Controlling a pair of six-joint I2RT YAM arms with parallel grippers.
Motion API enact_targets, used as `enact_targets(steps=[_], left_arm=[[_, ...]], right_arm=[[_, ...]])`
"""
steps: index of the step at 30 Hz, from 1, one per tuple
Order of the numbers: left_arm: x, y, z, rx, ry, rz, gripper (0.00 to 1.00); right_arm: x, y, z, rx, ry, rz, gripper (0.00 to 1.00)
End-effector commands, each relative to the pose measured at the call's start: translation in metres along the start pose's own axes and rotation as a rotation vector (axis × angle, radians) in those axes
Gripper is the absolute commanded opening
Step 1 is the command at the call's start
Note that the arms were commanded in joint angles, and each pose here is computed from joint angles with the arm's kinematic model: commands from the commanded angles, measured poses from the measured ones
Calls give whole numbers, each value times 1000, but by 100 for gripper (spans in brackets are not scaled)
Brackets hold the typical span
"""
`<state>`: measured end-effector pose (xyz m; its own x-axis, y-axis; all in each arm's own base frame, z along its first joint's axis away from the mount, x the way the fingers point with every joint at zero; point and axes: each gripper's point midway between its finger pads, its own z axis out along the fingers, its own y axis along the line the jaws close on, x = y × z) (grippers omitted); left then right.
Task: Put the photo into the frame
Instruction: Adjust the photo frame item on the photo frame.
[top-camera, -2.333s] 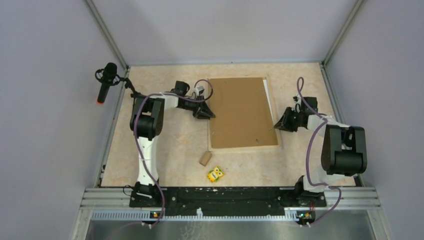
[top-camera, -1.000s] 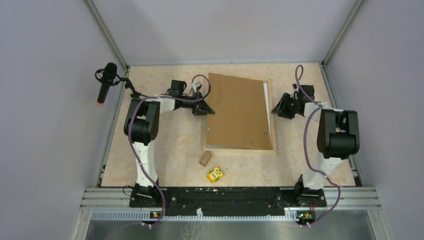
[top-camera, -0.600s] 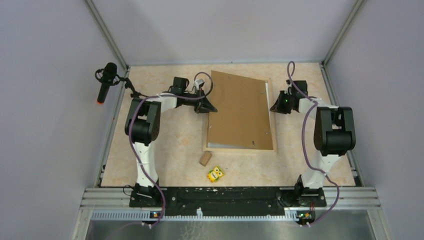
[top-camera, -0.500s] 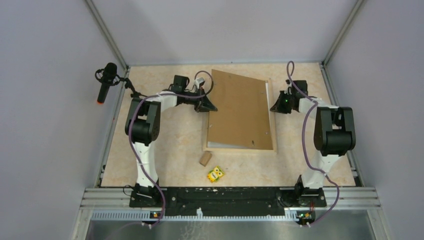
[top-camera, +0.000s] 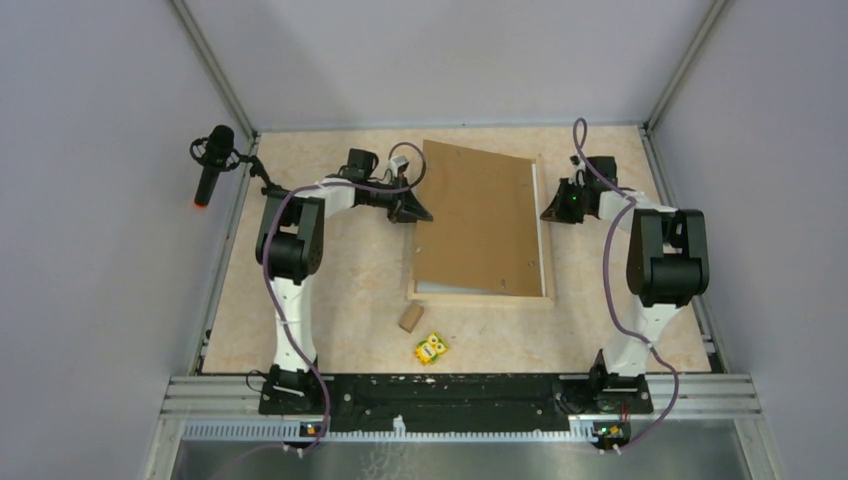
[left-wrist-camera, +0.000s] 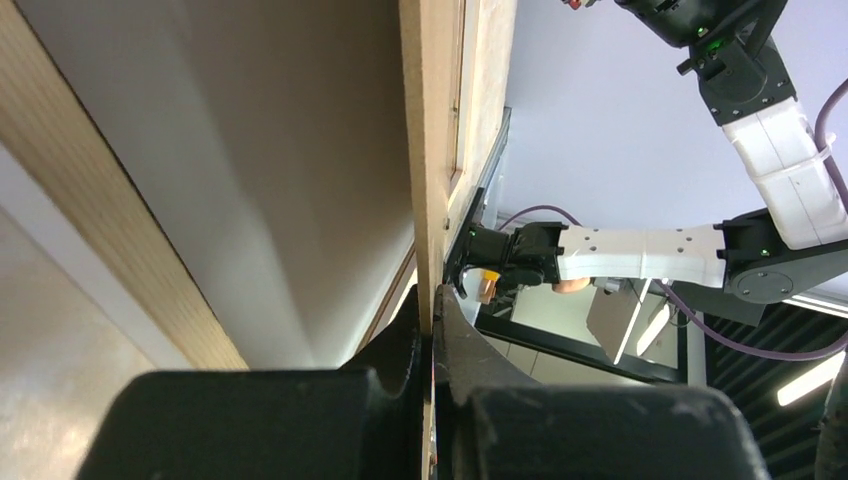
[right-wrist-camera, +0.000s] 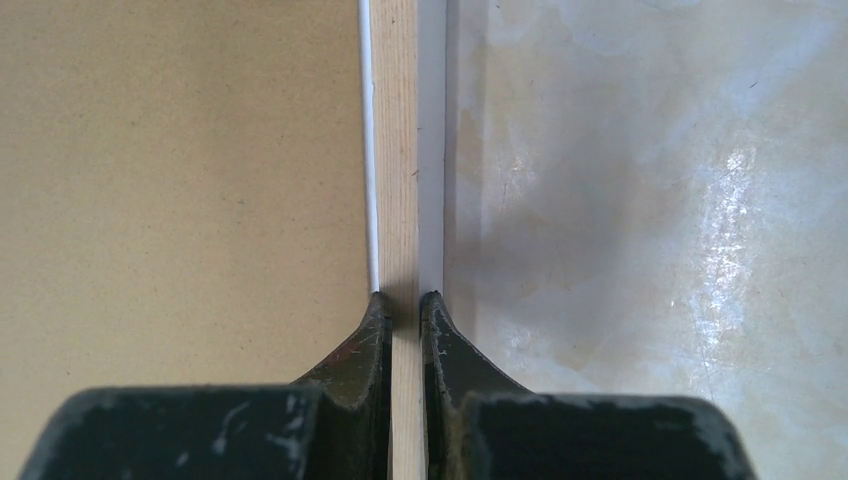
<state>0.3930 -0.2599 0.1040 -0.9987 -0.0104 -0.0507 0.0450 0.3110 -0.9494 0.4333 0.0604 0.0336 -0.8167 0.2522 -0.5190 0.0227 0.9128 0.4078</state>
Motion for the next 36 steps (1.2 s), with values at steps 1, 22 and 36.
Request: enact_targets(steps=[1,22,36], left_arm=[[-9,-6,21,12,13,59,0],[-25,16,16,-497,-116,195,63],[3,-15,-5,-679,-124,309,80]], right_arm=[[9,-19,15,56,20,-24,0],[4,-32,2,110,-7,4,0],[4,-26,-14,128,3,24,32]])
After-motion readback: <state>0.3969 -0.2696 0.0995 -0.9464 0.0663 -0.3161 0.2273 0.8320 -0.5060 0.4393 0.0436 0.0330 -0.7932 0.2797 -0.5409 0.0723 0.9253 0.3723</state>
